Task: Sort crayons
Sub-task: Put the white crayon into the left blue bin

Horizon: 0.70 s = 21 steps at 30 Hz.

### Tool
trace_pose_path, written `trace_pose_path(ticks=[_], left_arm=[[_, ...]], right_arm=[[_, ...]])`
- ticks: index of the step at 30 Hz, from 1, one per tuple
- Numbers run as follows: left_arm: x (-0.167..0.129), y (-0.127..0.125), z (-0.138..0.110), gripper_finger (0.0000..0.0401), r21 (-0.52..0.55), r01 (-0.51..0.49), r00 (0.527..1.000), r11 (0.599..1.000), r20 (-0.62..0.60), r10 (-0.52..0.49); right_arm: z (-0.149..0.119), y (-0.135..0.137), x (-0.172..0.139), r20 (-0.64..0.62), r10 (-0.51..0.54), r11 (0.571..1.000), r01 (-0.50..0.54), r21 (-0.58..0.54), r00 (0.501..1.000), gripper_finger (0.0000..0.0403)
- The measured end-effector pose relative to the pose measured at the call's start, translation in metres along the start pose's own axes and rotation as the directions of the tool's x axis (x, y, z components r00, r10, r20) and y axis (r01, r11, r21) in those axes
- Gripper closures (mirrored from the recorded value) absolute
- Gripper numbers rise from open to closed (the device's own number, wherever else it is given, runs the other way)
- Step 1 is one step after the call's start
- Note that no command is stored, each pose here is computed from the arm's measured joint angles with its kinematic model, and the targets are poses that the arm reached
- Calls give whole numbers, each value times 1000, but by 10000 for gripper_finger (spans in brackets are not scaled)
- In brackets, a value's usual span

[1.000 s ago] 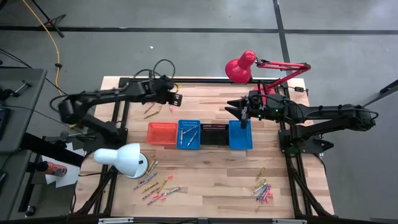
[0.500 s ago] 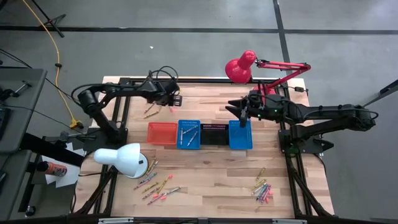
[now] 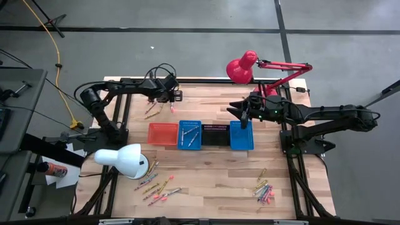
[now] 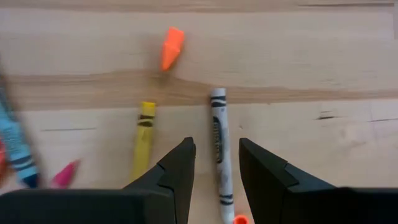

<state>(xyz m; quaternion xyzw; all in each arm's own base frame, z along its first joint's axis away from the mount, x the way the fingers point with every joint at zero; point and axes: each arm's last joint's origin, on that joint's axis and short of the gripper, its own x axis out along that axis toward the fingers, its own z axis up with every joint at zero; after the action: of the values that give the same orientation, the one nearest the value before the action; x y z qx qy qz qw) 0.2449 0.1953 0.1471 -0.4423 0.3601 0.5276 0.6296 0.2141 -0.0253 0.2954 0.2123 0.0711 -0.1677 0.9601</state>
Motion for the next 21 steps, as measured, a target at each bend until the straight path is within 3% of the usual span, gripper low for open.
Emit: trace_pose_path(ticks=[13,21], left_arm=[[22,-2,-4,293,5,-13,999,1000,-34,13],[22,1,-5,391,61,-36,998,997,-49,39]], right_arm=[[0,0,0,-3,-2,1000,2,-2,1000,238],[0,0,0,-2,-2,1000,2,-1,1000,238]])
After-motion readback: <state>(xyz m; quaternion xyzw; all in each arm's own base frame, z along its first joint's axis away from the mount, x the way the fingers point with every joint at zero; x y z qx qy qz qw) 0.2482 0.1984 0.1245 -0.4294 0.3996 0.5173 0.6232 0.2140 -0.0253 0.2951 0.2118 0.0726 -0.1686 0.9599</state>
